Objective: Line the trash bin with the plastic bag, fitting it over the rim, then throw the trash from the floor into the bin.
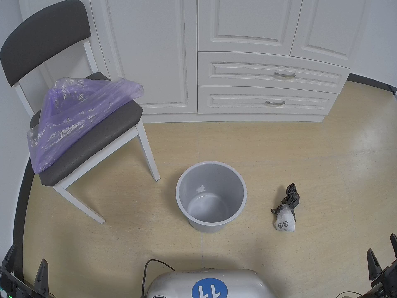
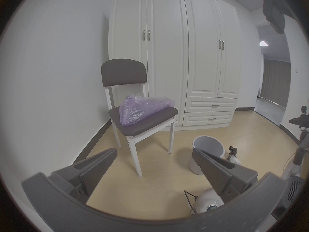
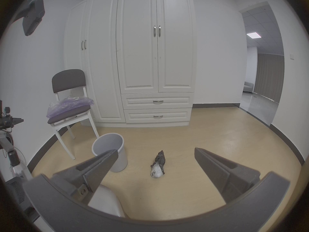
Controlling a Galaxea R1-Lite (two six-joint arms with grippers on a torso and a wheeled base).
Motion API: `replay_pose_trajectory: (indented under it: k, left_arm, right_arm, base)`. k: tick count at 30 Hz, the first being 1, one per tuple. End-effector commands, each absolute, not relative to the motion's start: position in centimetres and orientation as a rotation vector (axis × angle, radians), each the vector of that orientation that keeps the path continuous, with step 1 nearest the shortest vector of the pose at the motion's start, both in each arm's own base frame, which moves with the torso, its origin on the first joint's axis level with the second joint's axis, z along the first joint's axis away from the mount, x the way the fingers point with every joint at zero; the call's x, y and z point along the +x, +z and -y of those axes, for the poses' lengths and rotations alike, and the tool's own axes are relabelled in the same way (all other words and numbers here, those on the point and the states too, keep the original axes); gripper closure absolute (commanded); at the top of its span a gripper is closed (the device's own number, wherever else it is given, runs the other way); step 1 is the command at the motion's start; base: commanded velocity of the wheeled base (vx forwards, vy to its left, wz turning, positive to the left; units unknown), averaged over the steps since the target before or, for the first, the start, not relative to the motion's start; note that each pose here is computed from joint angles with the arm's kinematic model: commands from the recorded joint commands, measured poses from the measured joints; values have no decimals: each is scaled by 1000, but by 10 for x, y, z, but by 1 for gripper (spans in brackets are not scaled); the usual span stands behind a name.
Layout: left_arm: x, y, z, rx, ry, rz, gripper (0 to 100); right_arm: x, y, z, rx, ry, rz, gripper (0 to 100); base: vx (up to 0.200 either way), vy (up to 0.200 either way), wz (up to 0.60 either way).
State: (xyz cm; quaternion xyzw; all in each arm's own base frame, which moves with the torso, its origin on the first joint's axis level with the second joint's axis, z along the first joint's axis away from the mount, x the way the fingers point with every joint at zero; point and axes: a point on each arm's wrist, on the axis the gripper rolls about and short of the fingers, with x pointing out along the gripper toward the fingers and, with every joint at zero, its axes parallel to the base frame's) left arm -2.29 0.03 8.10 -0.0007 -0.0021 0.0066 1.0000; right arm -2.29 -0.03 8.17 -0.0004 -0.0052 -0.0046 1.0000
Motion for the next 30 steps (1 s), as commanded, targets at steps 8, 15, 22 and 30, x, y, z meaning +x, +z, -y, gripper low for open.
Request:
replay_pose_trajectory:
  k: [8, 15, 22, 30]
  left_arm:
    - [-23, 76, 0, -3, 14, 2, 0]
    - [-23, 76, 0, -8, 18, 0, 0]
    - [-23, 76, 0, -2, 14, 2, 0]
    - [-23, 76, 0, -3, 11, 3, 0]
  right_arm:
    - [-23, 76, 0, -1, -9, 9, 0]
    - [-23, 76, 0, -1, -9, 9, 0]
    - [-23, 76, 0, -1, -9, 9, 0]
    - [-23, 76, 0, -1, -9, 9, 0]
  base:
    - [0, 0, 0]
    - [0, 0, 0]
    - [0, 0, 0]
    - [0, 0, 0]
